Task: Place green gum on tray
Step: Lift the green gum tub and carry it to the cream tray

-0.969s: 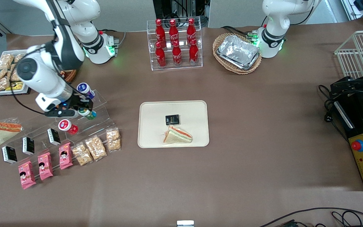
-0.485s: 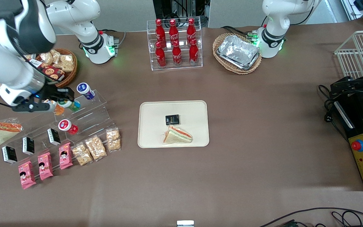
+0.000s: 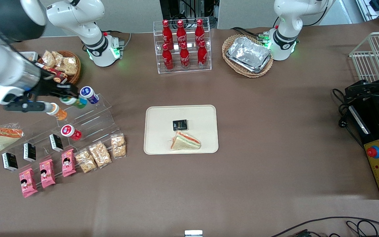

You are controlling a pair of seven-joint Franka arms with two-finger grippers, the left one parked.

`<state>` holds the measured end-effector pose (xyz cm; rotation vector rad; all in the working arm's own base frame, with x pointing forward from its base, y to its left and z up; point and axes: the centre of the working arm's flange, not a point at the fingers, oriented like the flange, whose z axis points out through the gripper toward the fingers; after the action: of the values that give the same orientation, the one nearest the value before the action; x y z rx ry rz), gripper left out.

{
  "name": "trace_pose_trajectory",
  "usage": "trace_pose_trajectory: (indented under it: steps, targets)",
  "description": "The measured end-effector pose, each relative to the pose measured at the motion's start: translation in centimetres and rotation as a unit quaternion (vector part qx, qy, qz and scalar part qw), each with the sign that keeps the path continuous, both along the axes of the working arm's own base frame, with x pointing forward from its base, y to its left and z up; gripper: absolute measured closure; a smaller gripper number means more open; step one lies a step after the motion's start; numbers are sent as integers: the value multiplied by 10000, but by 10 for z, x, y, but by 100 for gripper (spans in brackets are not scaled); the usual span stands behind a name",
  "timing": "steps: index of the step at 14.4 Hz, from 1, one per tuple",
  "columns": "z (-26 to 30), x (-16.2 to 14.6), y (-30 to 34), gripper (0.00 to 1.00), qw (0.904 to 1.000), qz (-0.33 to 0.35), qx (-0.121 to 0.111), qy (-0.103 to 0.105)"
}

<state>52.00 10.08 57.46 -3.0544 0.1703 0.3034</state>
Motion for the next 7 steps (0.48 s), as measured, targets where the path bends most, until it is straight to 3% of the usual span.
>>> trace_pose_trajectory:
  steps: [3, 7]
  targets:
    - [-19, -8, 73, 41, 9990, -331, -244, 163]
    - [-66, -9, 142, 41, 9972, -650, -379, 39]
